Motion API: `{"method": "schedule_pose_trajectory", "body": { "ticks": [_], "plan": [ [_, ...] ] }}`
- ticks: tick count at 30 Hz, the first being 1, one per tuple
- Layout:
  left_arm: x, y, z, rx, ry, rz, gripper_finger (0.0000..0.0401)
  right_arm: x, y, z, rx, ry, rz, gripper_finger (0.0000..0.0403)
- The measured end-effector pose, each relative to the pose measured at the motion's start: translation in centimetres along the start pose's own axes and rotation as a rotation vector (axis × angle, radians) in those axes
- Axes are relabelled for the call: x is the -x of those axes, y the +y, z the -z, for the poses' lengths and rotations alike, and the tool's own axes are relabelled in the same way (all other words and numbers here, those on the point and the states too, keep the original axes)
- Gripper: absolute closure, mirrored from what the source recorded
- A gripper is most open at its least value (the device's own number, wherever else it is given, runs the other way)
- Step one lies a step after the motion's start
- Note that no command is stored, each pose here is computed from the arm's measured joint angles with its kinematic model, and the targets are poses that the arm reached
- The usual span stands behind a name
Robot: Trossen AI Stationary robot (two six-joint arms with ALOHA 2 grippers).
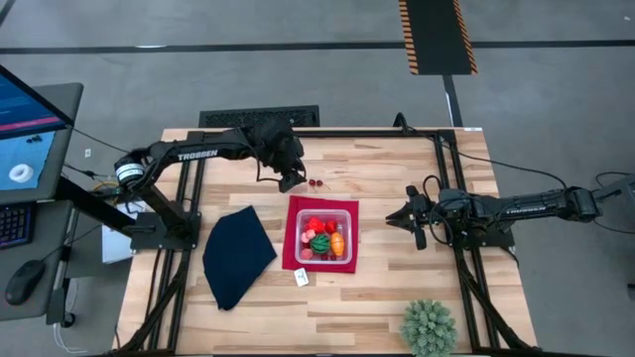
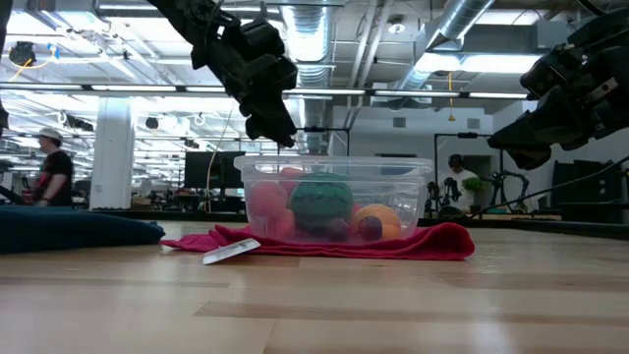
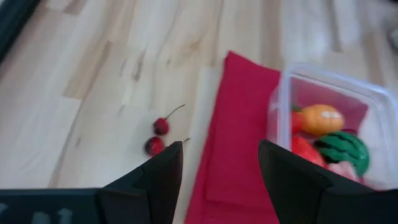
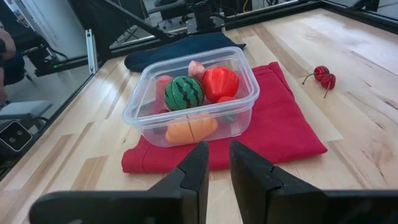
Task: Pick and placing Produce into tupperware
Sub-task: Put the cherry in the transparent bin
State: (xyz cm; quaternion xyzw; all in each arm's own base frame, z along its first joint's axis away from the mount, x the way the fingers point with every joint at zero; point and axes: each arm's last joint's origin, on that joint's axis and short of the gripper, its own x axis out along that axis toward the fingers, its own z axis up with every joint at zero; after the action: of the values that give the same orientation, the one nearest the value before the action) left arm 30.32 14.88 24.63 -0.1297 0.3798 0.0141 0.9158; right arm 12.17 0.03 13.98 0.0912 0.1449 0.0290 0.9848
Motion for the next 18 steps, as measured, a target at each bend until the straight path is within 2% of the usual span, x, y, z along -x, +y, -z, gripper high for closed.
{"method": "schedule_pose_trajectory", "body": {
  "ticks": [4,8,12,15,18],
  "plan": [
    [-0.4,0.1,0.2,0.002,0.021,-0.04,0.0202,0.0,0.0,0.0,0.0,0.0,0.0,0.0315],
    [-2.7,0.5,0.8,0.014,0.073,0.072,0.0202,0.0,0.0,0.0,0.0,0.0,0.0,0.0315],
    [-5.4,1.4,0.6,0.052,0.154,0.018,0.0202,0.0,0.0,0.0,0.0,0.001,0.0,0.0315],
    [-6.7,1.8,0.3,0.012,0.211,0.058,0.0202,0.0,0.0,0.0,-0.001,0.004,0.001,0.0315],
    [-7.4,1.5,-0.4,-0.046,0.211,0.083,0.0202,0.0,0.0,0.1,-0.001,0.006,0.001,0.0315]
  ]
}}
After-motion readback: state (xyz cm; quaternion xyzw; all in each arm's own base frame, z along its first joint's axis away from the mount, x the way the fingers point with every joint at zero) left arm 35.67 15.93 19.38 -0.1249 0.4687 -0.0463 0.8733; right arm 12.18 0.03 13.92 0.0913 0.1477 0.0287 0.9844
